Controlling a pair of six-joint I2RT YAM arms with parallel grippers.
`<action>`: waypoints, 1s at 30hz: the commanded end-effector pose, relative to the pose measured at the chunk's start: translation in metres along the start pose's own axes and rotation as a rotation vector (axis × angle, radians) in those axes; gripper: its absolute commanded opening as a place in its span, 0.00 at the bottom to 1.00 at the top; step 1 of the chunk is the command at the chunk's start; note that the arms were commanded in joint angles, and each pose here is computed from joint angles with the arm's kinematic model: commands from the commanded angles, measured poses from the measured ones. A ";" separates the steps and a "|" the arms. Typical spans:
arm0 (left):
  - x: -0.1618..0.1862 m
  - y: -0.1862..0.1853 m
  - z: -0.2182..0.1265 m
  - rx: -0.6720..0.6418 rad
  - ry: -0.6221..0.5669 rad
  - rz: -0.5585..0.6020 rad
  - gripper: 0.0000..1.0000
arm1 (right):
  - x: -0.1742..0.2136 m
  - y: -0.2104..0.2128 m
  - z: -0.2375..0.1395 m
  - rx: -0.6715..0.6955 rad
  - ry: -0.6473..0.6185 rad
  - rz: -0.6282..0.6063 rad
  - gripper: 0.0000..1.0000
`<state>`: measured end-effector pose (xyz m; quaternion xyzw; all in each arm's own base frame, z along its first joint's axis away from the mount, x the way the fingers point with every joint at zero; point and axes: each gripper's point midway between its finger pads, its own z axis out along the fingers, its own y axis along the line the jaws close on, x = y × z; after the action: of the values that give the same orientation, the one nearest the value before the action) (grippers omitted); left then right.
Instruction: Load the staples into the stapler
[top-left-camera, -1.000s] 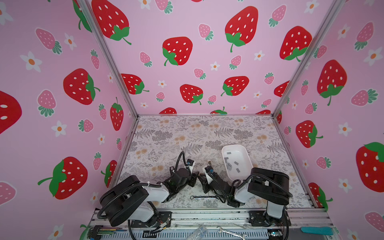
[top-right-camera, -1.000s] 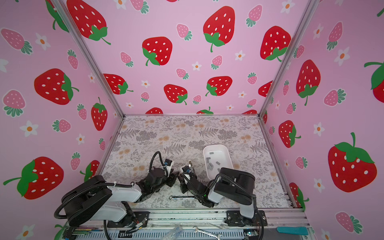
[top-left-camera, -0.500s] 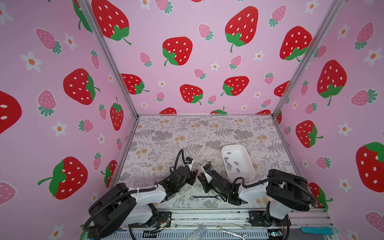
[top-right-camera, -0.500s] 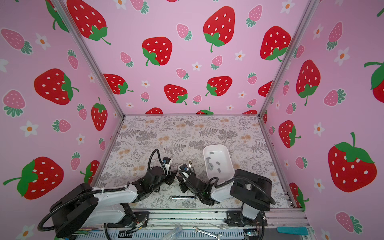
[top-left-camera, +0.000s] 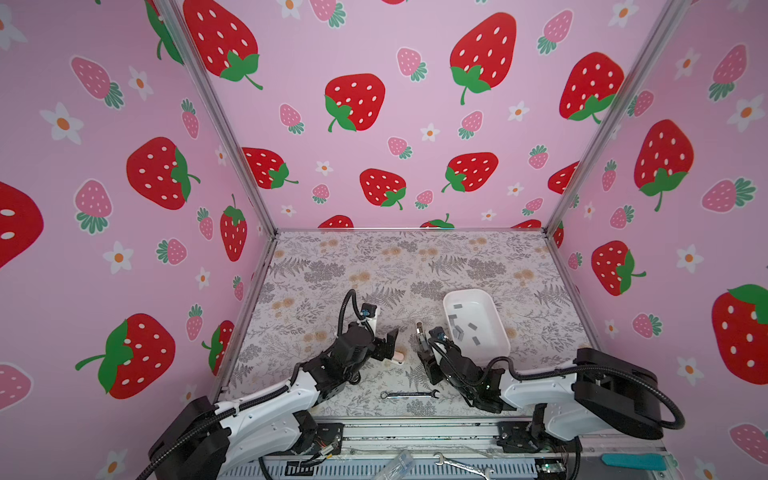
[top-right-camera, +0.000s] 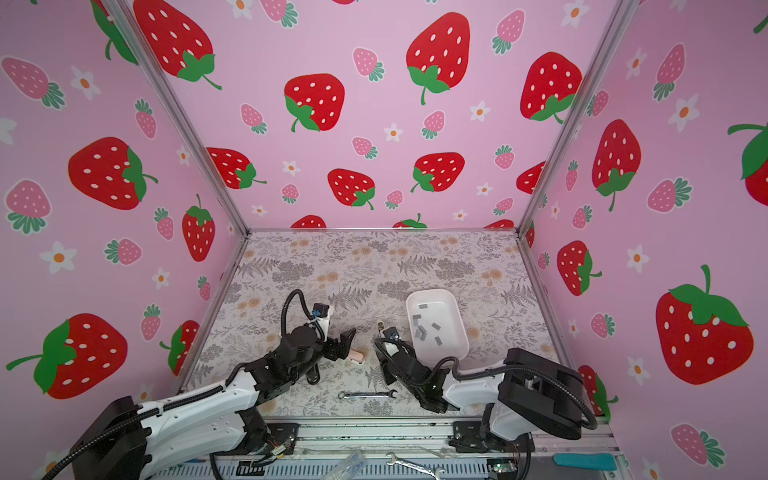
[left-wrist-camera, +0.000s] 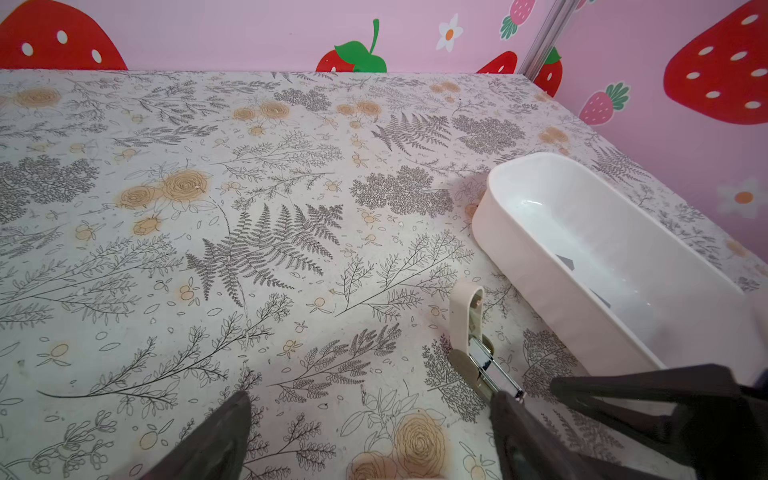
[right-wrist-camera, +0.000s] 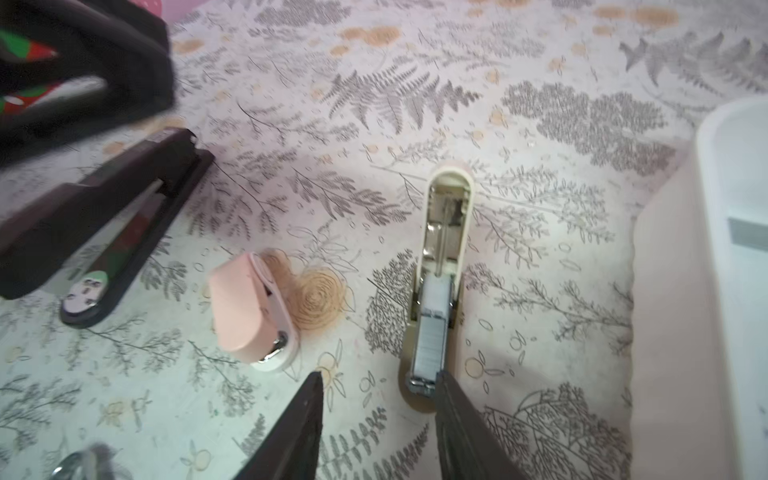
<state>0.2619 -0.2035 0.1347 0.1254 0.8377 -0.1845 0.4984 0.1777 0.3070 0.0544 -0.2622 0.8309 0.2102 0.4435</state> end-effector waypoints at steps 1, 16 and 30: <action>-0.017 0.002 -0.001 -0.038 0.001 -0.030 0.92 | 0.017 -0.005 0.010 0.020 0.064 0.023 0.48; -0.014 0.025 0.018 -0.032 0.074 -0.186 0.92 | 0.040 -0.011 0.033 0.022 0.130 0.004 0.42; 0.004 0.043 0.052 -0.052 0.160 -0.197 0.92 | 0.047 -0.001 0.039 -0.034 0.142 -0.055 0.32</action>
<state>0.3014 -0.1810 0.0856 0.0480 0.8980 -0.1883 0.3948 0.1949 0.3267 0.0199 -0.2748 0.8357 0.2065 0.4282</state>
